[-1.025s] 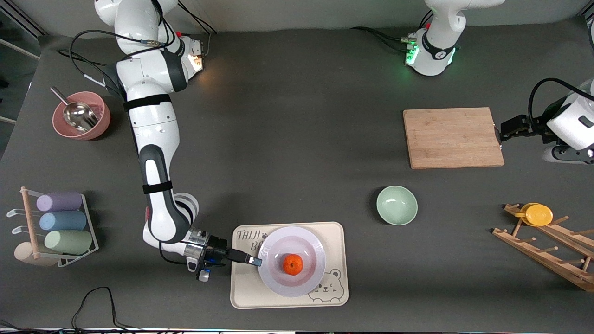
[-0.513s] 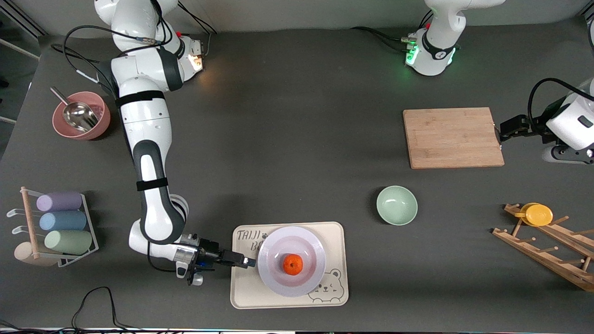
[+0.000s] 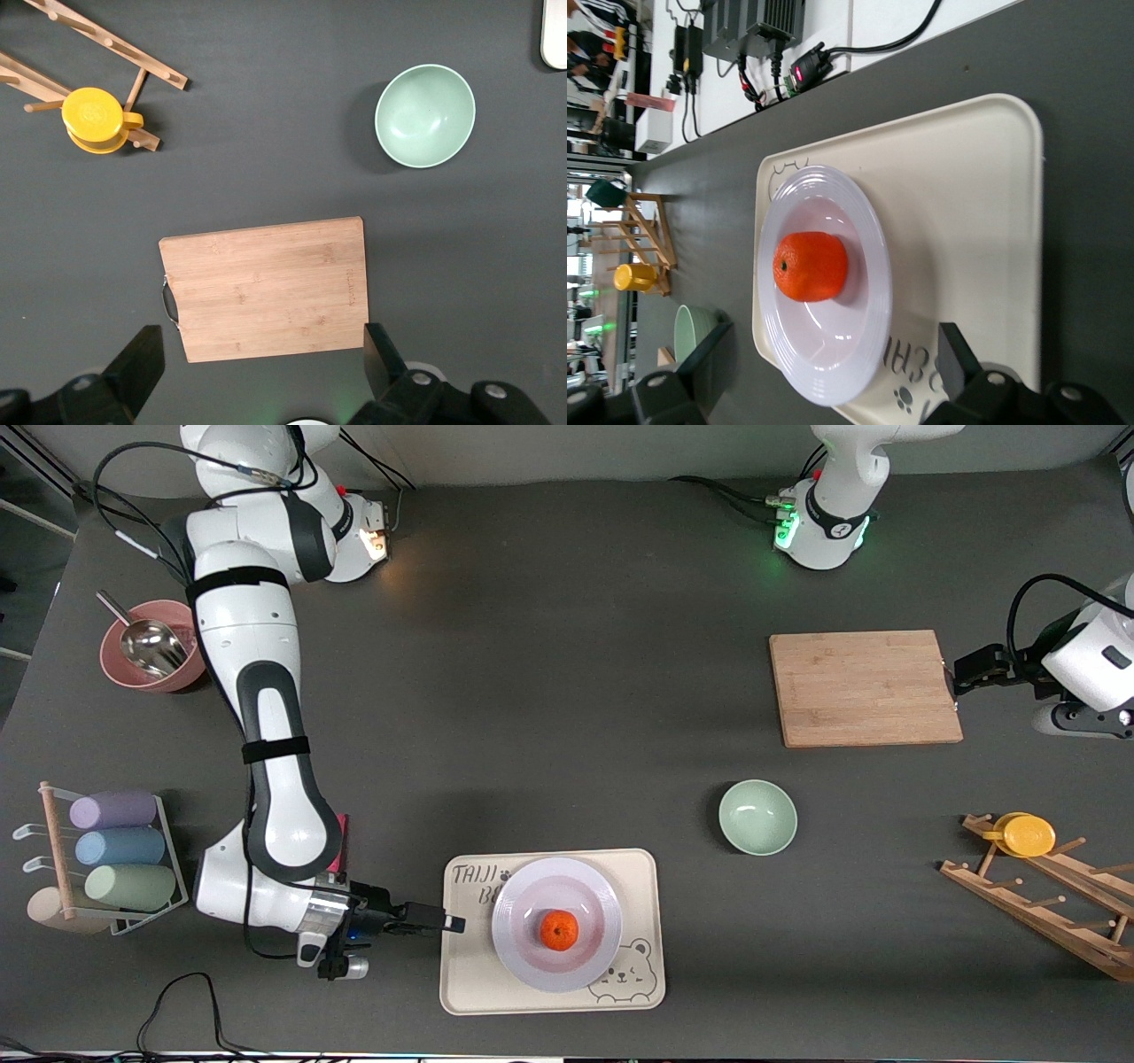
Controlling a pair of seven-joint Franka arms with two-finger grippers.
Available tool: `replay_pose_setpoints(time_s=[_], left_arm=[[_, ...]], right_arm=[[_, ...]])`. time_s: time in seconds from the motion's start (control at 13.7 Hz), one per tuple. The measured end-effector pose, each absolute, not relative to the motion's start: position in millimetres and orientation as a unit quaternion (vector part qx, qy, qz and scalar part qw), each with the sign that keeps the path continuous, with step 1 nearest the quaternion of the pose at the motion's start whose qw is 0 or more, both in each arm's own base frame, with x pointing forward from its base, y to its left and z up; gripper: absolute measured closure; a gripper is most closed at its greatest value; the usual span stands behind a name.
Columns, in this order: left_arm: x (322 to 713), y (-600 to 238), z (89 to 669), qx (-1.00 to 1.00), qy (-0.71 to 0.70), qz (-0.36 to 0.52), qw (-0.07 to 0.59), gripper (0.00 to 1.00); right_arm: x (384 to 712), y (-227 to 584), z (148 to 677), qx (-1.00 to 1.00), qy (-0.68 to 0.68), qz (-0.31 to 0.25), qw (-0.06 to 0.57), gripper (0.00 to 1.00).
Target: Place orange and plate with both arms
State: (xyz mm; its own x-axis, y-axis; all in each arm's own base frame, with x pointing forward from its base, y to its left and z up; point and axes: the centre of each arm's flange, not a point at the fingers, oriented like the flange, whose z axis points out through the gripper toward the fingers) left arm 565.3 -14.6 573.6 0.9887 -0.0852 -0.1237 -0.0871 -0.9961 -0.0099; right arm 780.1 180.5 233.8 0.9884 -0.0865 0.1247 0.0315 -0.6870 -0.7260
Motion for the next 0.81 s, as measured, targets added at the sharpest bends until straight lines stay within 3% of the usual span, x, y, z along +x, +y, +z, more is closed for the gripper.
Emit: replay_pose_setpoints(time_s=[0.51, 0.81], left_arm=[[565.2, -15.7, 573.4, -0.997, 0.044, 0.062, 0.008, 0.00], [565.2, -15.9, 573.4, -0.997, 0.044, 0.062, 0.008, 0.00]], right_arm=[[721.4, 126.9, 307.9, -0.963, -0.039, -0.030, 0.266, 0.00], [684.2, 89.1, 355.0, -0.978, -0.052, 0.041, 0.196, 0.00]])
